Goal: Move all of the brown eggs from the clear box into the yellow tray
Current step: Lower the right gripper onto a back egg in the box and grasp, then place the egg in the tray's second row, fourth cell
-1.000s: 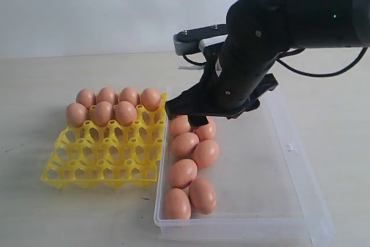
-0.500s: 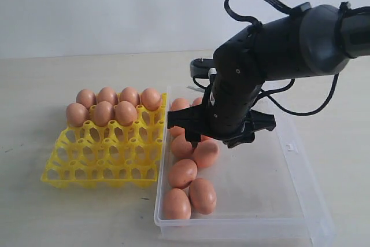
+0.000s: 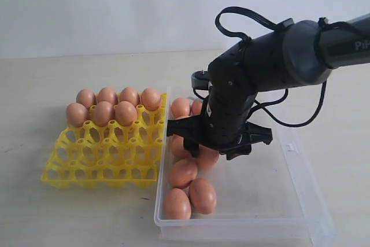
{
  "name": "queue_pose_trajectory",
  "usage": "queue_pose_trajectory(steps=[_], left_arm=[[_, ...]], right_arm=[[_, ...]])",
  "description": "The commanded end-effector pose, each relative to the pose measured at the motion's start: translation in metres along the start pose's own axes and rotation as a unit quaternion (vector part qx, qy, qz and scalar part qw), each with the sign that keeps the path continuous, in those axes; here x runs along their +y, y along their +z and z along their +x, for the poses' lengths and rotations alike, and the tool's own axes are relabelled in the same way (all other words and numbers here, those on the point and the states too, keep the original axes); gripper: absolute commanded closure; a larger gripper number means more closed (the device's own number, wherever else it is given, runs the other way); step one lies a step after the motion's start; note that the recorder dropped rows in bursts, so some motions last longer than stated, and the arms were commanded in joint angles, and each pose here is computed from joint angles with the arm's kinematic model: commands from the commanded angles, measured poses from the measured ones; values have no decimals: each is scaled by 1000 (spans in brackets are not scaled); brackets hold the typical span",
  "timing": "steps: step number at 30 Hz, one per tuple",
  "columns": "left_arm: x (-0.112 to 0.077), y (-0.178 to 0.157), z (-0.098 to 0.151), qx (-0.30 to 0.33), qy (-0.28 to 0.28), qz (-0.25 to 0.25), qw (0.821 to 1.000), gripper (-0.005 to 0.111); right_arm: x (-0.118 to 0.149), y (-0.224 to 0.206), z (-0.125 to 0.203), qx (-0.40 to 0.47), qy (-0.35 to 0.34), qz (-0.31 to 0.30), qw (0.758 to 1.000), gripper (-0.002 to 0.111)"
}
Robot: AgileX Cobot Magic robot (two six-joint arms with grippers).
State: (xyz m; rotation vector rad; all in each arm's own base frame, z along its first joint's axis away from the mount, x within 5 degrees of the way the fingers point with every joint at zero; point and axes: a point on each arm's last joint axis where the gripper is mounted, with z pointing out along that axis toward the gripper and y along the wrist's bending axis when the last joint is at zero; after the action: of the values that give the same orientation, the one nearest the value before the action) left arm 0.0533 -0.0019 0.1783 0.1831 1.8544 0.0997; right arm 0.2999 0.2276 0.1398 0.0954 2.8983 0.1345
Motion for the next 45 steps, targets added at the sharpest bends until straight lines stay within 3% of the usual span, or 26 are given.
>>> queue_pose_trajectory(steps=[1,5,8,12,18,24,32,45], left_arm=[[0,-1,-2,-8,-3,-2,1000,107],[0,-1,-2,-8,-3,-2,1000,107],[0,-1,-2,-8,-3,-2,1000,107],[0,-1,-2,-8,-3,-2,1000,107],[0,-1,-2,-8,-3,-2,1000,107],[0,-1,-2,-8,-3,-2,1000,107],[0,-1,-2,-8,-3,-2,1000,107],[0,-1,-2,-8,-3,-2,1000,107]], right_arm=[[-2,6,0,5,5,4,1000,62],[-2,6,0,4,-6,5,1000,93],[-2,6,0,4,-36,5,999,108],[-2,6,0,5,-77,5,997,108],[1,-32,-8,-47,-149,-31,987,108],[21,-55,-28,-202,-270,-114,934,108],[44,-27,-46,-342,-278,-181,879,108],[47,33,-41,-344,-316,-168,868,108]])
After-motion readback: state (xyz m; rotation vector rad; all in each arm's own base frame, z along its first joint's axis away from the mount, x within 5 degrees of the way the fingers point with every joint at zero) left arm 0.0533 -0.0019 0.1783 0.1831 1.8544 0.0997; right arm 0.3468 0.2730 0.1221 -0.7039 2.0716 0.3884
